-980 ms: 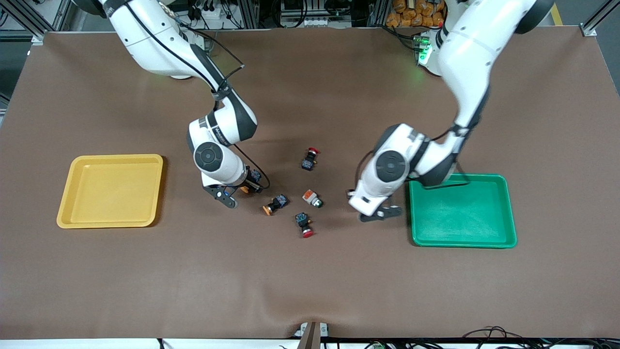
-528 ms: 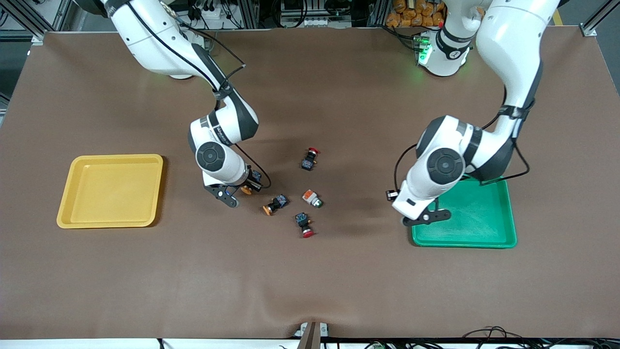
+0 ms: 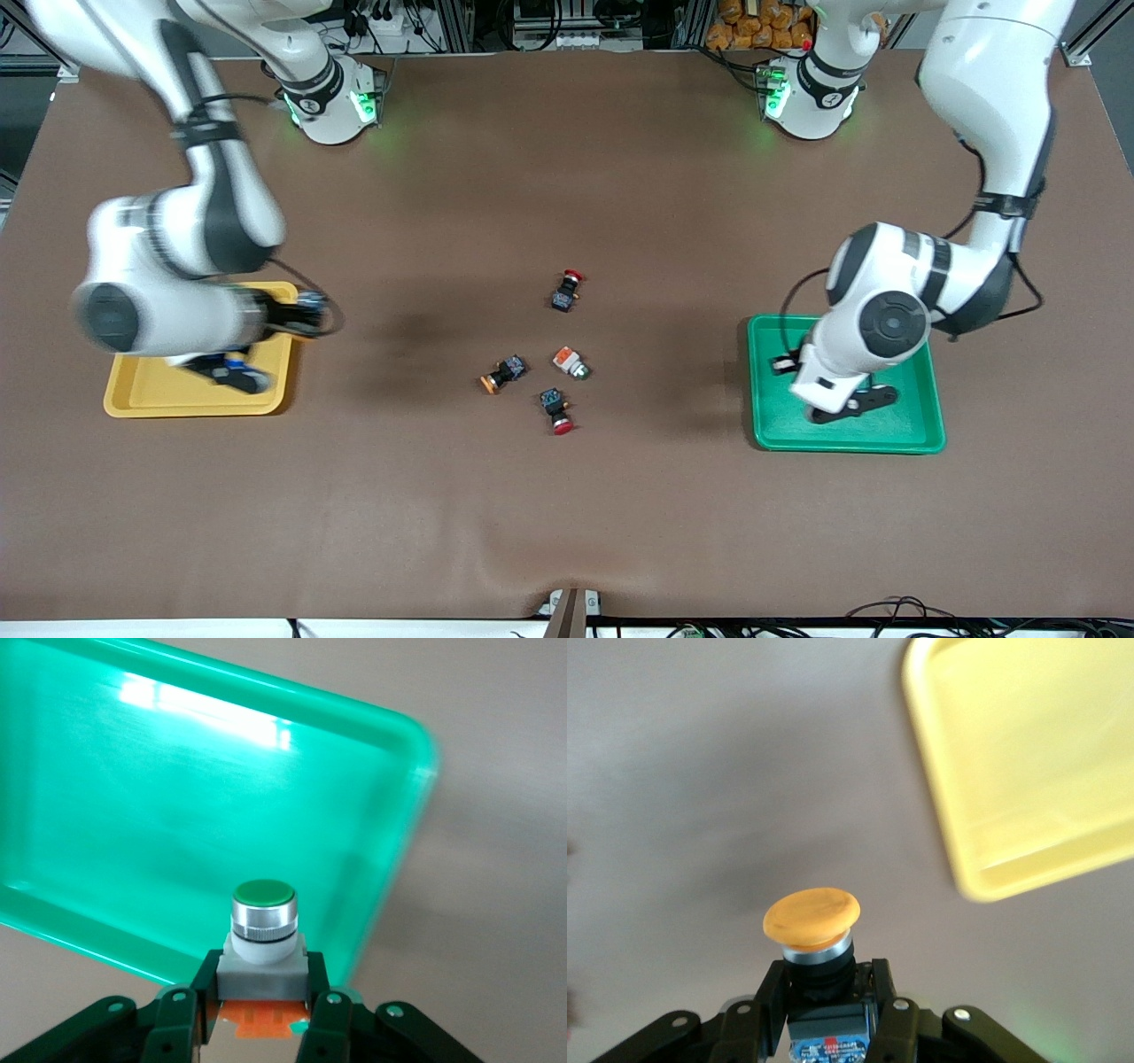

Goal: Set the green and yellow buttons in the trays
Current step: 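Carry the green button to the green tray while the right gripper carries yellow, then open both grippers to release the buttons into the trays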

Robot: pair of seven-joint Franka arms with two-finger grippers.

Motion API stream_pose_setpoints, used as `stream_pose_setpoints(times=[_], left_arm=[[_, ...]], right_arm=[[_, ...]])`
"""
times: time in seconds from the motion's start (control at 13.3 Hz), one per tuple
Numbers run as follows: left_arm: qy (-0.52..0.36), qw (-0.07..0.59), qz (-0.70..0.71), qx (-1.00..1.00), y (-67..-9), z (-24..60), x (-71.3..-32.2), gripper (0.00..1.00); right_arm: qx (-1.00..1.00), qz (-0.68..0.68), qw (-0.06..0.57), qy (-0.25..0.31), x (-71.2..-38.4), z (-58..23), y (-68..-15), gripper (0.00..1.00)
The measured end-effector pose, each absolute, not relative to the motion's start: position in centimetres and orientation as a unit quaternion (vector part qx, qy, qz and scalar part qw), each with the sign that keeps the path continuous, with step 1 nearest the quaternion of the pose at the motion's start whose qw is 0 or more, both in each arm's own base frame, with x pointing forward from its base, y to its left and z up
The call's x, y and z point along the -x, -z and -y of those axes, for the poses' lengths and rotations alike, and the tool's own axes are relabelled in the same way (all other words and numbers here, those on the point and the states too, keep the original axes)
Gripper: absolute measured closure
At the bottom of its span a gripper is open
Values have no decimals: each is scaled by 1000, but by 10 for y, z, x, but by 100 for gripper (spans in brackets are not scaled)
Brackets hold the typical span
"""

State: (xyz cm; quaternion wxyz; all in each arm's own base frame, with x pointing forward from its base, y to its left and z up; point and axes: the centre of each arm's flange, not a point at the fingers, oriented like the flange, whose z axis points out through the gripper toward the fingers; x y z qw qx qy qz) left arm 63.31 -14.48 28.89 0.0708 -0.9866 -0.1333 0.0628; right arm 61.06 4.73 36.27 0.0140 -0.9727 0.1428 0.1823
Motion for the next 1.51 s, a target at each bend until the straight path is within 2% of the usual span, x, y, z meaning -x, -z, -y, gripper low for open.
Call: stream_pose_setpoints(times=[0.38, 0.68, 0.9, 0.98, 1.13, 1.28, 1.36, 1.51], left_arm=[[-67, 67, 146, 985, -256, 72, -644, 59], [-71, 45, 156, 984, -212, 20, -650, 59], [-71, 33, 162, 984, -190, -6, -650, 59], [-71, 32, 165, 983, -189, -10, -650, 59], [-70, 31, 166, 983, -190, -11, -651, 59], [-69, 31, 165, 983, -191, -10, -651, 42], [-67, 30, 165, 984, -193, -10, -653, 31], [-64, 33, 163, 984, -206, -9, -655, 8]], right_arm=[[978, -46, 73, -192, -601, 127, -306, 58], [981, 6, 97, -169, -588, 209, -231, 58], [980, 15, 106, -169, -580, 232, -196, 58], [981, 15, 104, -165, -581, 232, -193, 51], [980, 18, 107, -167, -584, 228, -195, 29], [974, 11, 121, -192, -590, 222, -213, 6], [970, -3, 125, -208, -597, 217, -230, 0], [966, -30, 123, -226, -615, 195, -269, 0]])
